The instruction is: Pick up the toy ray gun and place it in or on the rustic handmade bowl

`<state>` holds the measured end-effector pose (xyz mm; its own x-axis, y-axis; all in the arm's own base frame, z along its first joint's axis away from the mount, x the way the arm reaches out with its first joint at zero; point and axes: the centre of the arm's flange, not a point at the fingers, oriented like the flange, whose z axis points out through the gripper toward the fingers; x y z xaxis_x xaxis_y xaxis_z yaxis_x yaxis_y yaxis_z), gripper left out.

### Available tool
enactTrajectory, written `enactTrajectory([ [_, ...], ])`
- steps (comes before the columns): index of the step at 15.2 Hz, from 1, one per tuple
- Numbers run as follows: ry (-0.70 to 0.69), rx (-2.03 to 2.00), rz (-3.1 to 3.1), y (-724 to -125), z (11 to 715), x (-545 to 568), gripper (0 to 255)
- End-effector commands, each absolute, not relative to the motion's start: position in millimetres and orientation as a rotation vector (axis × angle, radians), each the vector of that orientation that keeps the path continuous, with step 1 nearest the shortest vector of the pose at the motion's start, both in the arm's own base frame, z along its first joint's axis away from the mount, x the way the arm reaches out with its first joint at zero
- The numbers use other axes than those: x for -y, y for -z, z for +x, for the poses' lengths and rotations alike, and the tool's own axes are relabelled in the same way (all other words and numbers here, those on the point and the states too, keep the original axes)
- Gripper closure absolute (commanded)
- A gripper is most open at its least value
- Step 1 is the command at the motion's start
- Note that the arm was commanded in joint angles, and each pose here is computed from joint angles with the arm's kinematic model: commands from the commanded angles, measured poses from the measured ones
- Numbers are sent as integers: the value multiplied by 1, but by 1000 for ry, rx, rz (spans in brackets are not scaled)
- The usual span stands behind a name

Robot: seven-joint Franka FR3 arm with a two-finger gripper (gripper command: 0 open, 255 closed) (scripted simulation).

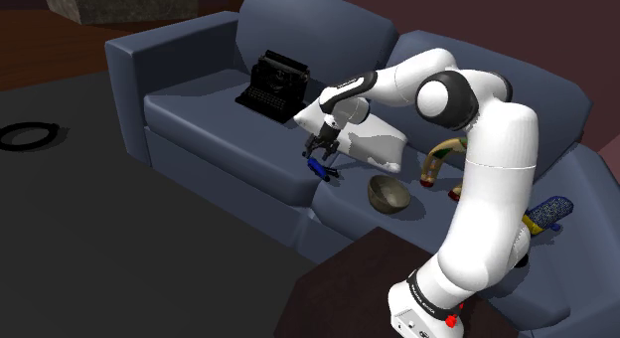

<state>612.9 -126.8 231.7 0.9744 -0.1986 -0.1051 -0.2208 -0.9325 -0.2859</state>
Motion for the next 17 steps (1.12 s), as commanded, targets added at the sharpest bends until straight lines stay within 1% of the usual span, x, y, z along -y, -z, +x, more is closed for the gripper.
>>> enactTrajectory([
  [1,-106,-307,-2822,-222,614,124,0],
  [4,-106,-307,-2822,-209,613,120,0],
  [11,-107,-307,-2822,-209,613,120,0],
  [12,-107,-307,-2822,-209,613,120,255],
  [17,-107,-307,-2822,-209,613,120,255],
])
